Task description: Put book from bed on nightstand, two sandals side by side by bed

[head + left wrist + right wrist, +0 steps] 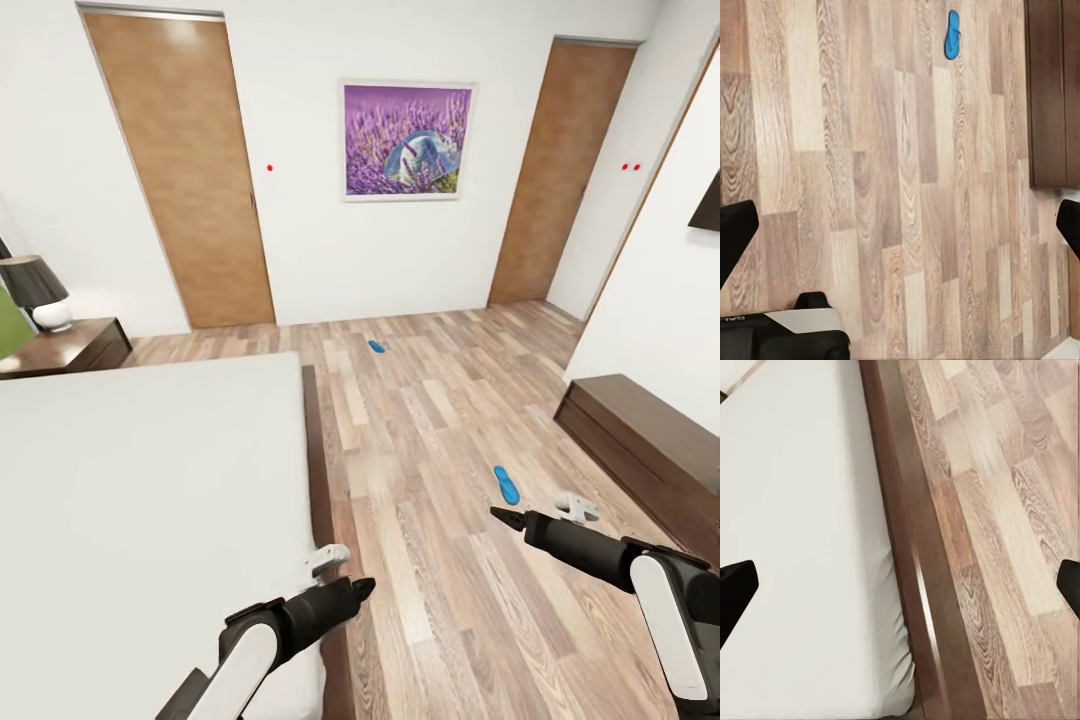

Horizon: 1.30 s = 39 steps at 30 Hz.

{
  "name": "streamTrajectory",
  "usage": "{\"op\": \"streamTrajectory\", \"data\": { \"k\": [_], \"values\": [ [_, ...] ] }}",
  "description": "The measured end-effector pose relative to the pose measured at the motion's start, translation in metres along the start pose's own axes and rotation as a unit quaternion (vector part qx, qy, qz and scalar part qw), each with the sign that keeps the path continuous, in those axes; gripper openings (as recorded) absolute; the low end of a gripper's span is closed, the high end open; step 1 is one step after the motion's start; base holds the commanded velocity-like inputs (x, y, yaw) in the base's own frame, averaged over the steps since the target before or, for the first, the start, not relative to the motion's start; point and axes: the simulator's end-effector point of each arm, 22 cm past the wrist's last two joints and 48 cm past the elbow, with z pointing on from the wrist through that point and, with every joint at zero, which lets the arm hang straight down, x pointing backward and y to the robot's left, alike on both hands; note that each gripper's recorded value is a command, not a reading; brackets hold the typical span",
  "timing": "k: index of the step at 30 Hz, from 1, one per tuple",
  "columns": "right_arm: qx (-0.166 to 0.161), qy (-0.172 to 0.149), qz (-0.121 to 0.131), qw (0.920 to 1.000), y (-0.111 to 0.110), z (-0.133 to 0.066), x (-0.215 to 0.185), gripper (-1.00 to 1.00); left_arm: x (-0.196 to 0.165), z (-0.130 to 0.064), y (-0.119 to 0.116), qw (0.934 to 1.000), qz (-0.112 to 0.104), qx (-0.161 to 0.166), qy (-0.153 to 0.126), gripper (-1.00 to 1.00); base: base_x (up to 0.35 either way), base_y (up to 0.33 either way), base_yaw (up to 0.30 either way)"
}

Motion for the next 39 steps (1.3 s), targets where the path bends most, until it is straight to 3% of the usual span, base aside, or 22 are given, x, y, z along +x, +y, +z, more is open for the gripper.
{"op": "streamTrajectory", "data": {
  "k": [14, 39],
  "values": [
    [0.000, 0.000, 0.000, 1.0000, -0.0002, 0.0003, 0.0001, 1.00, 0.0002, 0.0004, -0.0010, 1.0000, 0.000, 0.001, 0.000, 1.00, 0.006, -0.300, 0.000],
    [0.000, 0.001, 0.000, 1.0000, 0.0000, 0.0004, 0.0001, 1.00, -0.0004, 0.0004, -0.0009, 1.0000, 0.000, 0.001, 0.000, 1.00, -0.092, -0.314, 0.000]
  ]
}}
